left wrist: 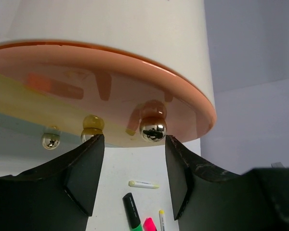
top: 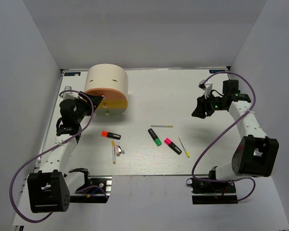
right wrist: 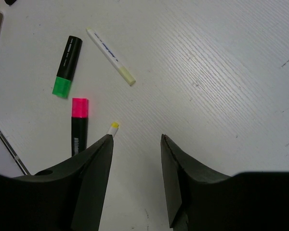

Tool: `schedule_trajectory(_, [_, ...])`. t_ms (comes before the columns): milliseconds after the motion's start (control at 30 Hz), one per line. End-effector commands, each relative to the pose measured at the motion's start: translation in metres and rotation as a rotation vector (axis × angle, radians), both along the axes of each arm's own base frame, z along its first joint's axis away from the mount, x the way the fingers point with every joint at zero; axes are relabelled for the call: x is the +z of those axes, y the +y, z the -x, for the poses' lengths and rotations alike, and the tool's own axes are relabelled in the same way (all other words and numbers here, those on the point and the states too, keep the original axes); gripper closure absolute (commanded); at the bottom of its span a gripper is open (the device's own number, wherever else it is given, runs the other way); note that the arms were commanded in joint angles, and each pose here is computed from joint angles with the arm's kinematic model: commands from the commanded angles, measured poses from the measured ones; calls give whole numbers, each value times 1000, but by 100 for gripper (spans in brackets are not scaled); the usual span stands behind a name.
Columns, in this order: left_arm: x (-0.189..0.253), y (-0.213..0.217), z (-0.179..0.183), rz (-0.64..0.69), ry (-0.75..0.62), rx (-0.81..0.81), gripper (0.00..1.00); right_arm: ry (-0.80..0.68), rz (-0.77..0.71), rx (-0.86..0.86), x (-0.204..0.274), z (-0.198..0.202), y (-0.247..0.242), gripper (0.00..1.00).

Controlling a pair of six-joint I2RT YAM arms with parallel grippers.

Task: Sort the stationery into containers
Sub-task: Open the drawer in the storage box.

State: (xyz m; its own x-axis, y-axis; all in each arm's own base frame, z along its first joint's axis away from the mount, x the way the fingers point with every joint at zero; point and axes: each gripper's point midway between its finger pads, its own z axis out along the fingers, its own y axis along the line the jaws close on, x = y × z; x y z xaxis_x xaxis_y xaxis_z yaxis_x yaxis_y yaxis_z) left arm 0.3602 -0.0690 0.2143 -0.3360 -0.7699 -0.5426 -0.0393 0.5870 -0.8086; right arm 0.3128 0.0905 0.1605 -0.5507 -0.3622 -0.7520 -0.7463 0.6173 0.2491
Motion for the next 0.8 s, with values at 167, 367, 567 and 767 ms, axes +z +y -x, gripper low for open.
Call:
schedule_trajectory(167, [16, -4, 0, 72, -115, -52, 42, -21, -10, 3, 6, -8, 2, 50])
schedule_trajectory(367, [11, -5, -6, 95, -105, -57, 43, -14, -9, 3, 4, -5, 1, 50])
schedule_trajectory(567, [22, -5, -13, 102, -118, -56, 43, -10, -8, 5, 0, -2, 2, 50])
schedule_trajectory(767, [17, -1, -14, 101, -97, -34, 49, -12, -8, 5, 0, -3, 2, 50])
